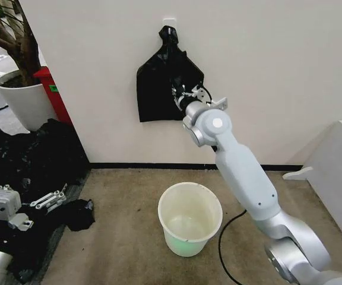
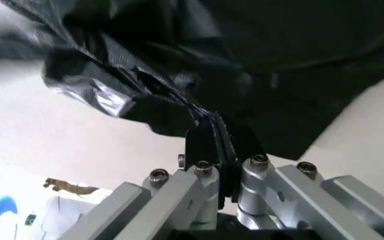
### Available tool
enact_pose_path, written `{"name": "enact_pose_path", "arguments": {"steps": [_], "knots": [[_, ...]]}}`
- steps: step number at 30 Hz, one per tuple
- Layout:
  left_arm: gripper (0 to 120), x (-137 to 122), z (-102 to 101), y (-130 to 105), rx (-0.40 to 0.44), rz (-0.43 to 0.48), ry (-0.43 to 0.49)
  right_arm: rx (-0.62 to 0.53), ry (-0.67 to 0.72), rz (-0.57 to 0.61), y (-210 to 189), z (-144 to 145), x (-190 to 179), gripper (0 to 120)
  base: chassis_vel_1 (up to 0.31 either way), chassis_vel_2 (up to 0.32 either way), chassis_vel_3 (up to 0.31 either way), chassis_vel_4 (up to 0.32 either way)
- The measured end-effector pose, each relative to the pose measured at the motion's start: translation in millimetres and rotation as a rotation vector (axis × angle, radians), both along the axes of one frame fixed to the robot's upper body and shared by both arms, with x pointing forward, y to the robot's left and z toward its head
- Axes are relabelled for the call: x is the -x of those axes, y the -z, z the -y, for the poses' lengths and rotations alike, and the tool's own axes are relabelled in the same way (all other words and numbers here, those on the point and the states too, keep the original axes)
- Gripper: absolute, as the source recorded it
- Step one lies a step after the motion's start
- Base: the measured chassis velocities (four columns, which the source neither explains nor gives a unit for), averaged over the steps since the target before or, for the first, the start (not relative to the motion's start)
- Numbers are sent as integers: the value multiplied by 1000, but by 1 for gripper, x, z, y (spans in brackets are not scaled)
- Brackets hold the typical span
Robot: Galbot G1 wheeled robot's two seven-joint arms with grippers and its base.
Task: Place the garbage bag over the trash bin.
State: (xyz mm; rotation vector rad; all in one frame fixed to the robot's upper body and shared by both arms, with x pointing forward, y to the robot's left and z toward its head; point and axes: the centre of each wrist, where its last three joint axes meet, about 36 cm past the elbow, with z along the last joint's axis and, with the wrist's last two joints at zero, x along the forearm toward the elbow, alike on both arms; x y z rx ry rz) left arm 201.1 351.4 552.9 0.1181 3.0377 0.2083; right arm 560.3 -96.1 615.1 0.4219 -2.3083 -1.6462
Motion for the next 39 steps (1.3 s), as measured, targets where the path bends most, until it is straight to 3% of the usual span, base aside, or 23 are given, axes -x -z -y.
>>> {"name": "enact_pose_path", "arguments": {"steps": [39], "knots": [[100,-1,1,0,3,11,24,38,-24,-94,72,27,87,0,0,0,0,0]]}}
